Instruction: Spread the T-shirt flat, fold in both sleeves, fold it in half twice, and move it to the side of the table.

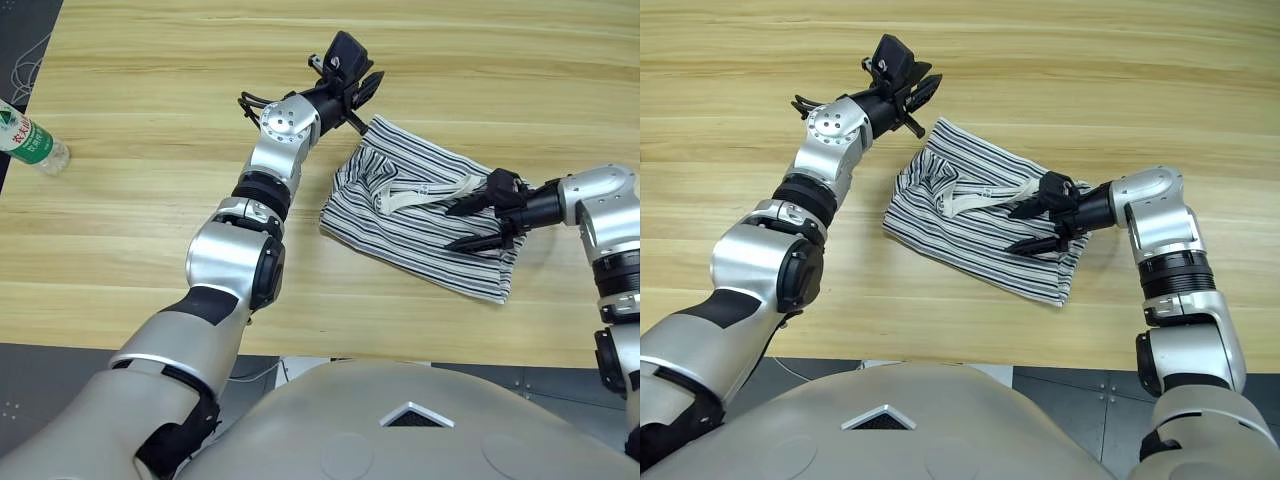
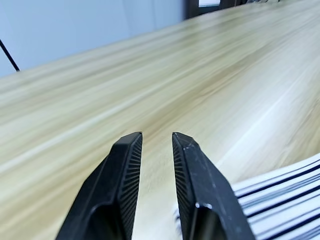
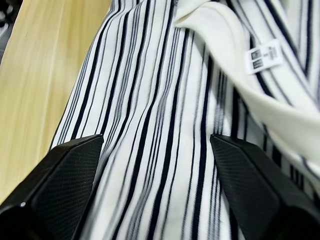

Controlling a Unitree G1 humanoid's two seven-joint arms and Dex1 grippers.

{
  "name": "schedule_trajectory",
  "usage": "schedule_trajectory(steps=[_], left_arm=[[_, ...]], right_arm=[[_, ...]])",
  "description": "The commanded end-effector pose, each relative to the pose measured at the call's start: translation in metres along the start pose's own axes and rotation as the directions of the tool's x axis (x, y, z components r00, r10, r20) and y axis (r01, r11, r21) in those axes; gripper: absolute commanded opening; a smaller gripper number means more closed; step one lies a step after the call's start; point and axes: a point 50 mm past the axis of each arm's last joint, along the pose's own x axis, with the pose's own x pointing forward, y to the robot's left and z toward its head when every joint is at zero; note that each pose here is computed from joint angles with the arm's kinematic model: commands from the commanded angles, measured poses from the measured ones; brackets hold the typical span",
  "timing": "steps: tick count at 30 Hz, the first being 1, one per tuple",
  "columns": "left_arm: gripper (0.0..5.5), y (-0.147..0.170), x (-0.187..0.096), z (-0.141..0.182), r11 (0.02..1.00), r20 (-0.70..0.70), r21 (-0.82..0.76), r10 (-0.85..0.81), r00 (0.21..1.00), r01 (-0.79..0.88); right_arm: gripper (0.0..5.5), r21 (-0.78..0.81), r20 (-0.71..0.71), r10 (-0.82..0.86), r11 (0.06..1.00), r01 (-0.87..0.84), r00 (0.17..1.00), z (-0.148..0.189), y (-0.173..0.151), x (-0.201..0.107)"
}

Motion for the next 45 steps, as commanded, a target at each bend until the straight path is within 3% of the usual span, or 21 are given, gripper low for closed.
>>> schedule_trajectory(steps=[1,5,8,14,19,23,30,37,45], left_arm=[[1.12,-0.013,-0.012,0.024,0.997,0.209,0.022,-0.083,0.974,0.080],[1.12,-0.014,-0.031,0.058,0.998,0.349,0.028,-0.063,0.935,0.057],[1.12,-0.020,-0.040,0.070,0.997,0.369,0.049,-0.079,0.926,0.066],[1.12,-0.011,-0.031,0.030,0.995,0.142,0.045,-0.095,0.985,0.089],[1.12,0.014,-0.019,0.004,0.983,-0.114,0.154,-0.085,0.990,0.102],[1.12,0.021,-0.008,0.003,0.975,-0.214,0.196,-0.059,0.975,0.102],[1.12,0.014,0.009,0.013,0.971,-0.247,0.212,-0.060,0.967,0.114],[1.12,0.000,0.008,-0.009,0.973,-0.302,0.189,-0.067,0.951,0.129],[1.12,-0.001,0.007,-0.012,0.974,-0.309,0.191,-0.060,0.949,0.124]], right_arm=[[3.97,-0.004,0.050,0.063,0.998,-0.063,0.997,0.012,0.010,0.003],[3.97,-0.012,0.053,0.075,0.997,-0.075,0.996,0.015,0.015,-0.006],[3.97,-0.040,0.066,0.078,0.996,-0.075,0.995,0.020,0.018,-0.021],[3.97,-0.122,0.089,-0.079,0.989,0.089,0.993,0.034,0.007,-0.056],[3.97,-0.224,0.101,-0.190,0.952,0.208,0.977,0.046,0.001,-0.076],[3.97,-0.296,0.016,-0.246,0.925,0.239,0.969,0.039,-0.005,-0.070],[3.97,-0.407,-0.113,-0.282,0.888,0.215,0.953,0.025,-0.014,-0.045],[2.72,-0.335,0.035,-0.321,0.888,0.314,0.946,0.042,-0.027,-0.037],[1.36,-0.300,-0.056,-0.297,0.916,0.267,0.953,0.027,-0.027,-0.042]])
